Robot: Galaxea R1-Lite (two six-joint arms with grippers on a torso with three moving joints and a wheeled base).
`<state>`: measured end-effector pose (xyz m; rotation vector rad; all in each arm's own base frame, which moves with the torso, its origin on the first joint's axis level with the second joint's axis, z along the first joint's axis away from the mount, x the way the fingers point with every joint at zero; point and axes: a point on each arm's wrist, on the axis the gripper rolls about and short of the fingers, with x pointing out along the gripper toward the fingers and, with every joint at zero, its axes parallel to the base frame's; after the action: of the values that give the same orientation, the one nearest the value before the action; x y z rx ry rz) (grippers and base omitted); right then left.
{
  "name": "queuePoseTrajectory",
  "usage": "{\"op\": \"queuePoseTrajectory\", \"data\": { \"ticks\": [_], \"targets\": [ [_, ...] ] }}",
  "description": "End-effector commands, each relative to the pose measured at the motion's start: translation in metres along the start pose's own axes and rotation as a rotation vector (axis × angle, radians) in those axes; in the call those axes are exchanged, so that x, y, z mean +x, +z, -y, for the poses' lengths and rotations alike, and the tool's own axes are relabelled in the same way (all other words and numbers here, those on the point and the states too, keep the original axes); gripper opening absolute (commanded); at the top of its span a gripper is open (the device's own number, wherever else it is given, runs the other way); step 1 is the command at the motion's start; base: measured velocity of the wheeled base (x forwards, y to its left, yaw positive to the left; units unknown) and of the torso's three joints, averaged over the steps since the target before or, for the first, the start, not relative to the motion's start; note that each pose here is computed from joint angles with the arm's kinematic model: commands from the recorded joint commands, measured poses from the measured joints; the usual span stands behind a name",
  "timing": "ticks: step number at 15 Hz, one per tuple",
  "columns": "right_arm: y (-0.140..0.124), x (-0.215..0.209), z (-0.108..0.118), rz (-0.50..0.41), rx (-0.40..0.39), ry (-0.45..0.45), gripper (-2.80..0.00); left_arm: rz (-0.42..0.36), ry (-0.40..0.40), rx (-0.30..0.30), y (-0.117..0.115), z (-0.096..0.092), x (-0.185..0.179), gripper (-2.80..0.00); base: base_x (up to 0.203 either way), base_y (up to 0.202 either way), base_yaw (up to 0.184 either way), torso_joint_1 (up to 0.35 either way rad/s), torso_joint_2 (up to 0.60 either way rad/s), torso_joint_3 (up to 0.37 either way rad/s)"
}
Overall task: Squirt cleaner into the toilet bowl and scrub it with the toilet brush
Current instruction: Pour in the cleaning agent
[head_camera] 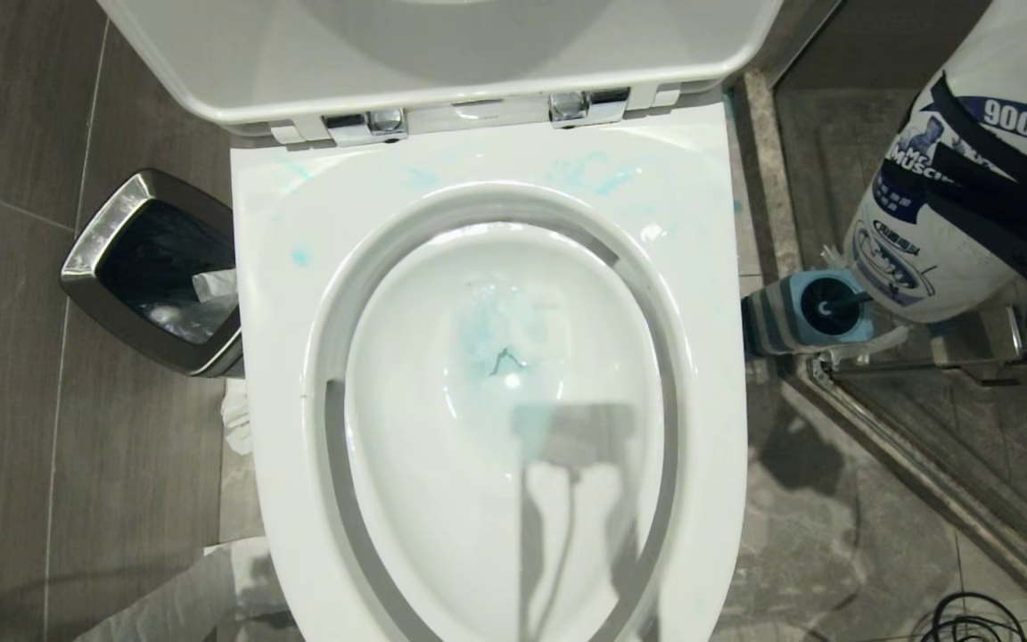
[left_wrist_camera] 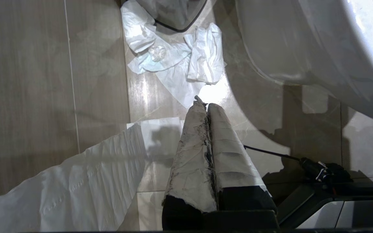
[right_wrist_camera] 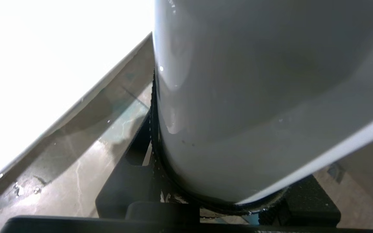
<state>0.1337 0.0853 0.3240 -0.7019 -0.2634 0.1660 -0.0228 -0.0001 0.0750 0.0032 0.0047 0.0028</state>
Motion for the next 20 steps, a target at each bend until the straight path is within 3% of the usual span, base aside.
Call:
{"op": "queuePoseTrajectory", "data": {
  "ticks": [1, 11, 18, 20],
  "targets": [
    [0.0007, 0.0127, -0.0064, -0.014, -0.012, 0.013, -2.80, -0.001, 0.000, 0.001, 0.0000, 0.0000, 0.0001, -2.80, 0.000, 0.000, 0.000, -0.002, 0.00, 0.160],
    [0.0002, 0.0187, -0.0104, -0.028, -0.026, 0.020, -2.80, 0.000, 0.000, 0.003, 0.0004, 0.0000, 0.0000, -2.80, 0.000, 0.000, 0.000, 0.002, 0.00, 0.190],
    [-0.0007, 0.0161, -0.0096, -0.037, -0.033, 0.010, -2.80, -0.001, 0.000, 0.001, 0.0000, 0.0000, 0.0001, -2.80, 0.000, 0.000, 0.000, 0.000, 0.00, 0.024],
    [-0.0015, 0.0157, -0.0101, -0.038, -0.033, 0.011, -2.80, -0.001, -0.005, 0.031, 0.0001, 0.0001, 0.0001, -2.80, 0.000, 0.000, 0.000, 0.000, 0.00, 0.000]
  ]
}}
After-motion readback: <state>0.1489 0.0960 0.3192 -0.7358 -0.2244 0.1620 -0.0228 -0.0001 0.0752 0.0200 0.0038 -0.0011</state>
